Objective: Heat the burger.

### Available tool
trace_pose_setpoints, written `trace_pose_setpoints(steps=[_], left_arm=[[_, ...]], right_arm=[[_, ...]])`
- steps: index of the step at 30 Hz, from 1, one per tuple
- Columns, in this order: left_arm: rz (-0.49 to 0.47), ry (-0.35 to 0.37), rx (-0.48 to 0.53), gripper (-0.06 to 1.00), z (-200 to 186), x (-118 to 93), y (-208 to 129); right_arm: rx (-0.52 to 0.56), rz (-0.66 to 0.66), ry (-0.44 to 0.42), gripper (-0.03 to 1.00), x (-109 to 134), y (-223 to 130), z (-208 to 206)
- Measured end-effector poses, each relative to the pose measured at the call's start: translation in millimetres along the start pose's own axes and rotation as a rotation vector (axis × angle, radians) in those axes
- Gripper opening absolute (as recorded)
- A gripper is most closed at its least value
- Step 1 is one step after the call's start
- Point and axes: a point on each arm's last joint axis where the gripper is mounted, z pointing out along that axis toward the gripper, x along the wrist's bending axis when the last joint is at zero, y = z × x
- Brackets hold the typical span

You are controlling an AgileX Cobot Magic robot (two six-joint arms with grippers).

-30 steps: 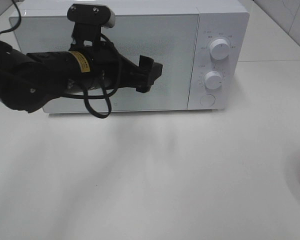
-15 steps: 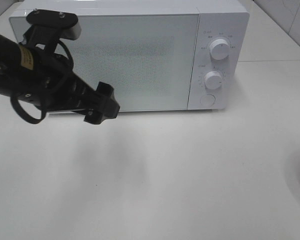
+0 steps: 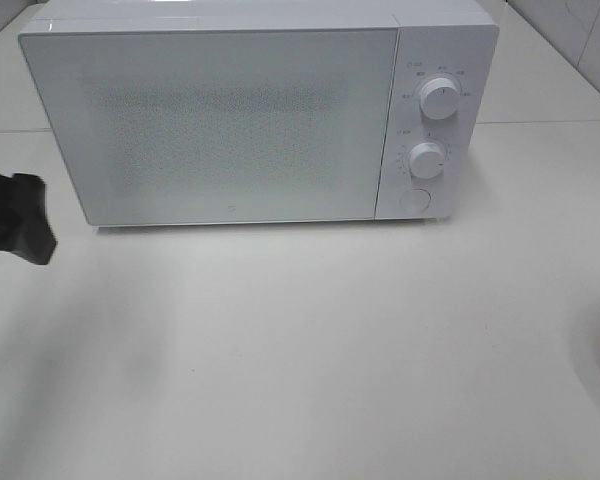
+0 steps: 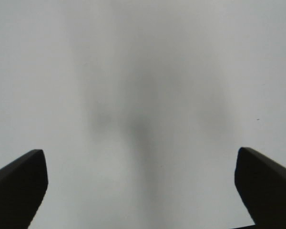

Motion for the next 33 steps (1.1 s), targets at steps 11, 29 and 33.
trace_pose_setpoints(steps=[11,29,33], left_arm=[[-0.137,0.066,0.151,0.99,-36.4,42.5,-32.1],[-0.059,0.06,-0.084,0.99,-72.6,37.8,-146.6],[-0.051,0.053,-0.322,0.99,-92.6,35.5,-170.1]], right_arm=[[0.0,0.0,0.0,0.76,0.0,0.0,0.0],[0.0,0.0,0.0,0.76,0.0,0.0,0.0],[0.0,0.0,0.0,0.76,0.0,0.0,0.0]])
